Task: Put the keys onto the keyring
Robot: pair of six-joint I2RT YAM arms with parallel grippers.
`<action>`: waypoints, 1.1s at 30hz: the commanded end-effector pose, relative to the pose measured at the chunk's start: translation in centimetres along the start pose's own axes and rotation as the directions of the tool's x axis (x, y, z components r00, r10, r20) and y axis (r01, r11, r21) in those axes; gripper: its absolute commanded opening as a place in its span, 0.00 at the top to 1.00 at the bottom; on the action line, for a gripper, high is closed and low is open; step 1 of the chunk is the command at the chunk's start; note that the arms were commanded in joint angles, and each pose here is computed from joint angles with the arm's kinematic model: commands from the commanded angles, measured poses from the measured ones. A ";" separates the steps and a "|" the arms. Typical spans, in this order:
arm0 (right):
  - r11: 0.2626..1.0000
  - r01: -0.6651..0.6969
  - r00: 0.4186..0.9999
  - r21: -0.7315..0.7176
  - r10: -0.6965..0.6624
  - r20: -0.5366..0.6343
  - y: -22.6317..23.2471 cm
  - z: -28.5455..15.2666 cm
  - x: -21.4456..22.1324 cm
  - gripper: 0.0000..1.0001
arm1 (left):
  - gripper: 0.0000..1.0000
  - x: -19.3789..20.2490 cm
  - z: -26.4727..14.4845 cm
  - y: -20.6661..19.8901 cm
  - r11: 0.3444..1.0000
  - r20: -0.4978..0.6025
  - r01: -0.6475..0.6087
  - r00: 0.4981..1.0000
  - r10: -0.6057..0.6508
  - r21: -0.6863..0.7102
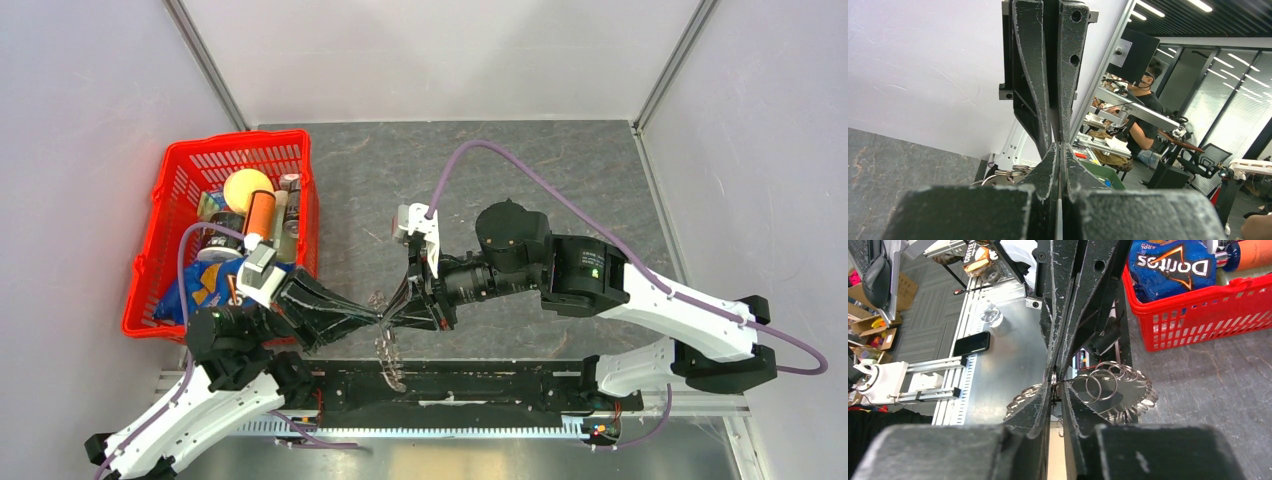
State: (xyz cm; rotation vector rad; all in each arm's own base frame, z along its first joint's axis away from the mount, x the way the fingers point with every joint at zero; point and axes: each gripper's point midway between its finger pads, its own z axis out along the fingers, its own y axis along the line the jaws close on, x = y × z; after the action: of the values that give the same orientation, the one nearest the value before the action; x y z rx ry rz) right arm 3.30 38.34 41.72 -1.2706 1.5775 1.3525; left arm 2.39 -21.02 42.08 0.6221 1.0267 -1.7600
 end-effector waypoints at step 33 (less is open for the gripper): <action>0.982 -0.077 0.943 -0.170 0.016 -0.333 3.2 -2.7 6.1 1.00 | 0.60 4.8 -0.7 -0.5 0.970 -0.376 0.221 0.894 -0.245 -0.105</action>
State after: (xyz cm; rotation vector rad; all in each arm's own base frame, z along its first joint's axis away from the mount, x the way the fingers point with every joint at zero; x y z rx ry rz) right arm -0.46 34.24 36.21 -1.6066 1.8066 1.3375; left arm 0.73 -22.08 39.70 0.7859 1.4057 -1.7936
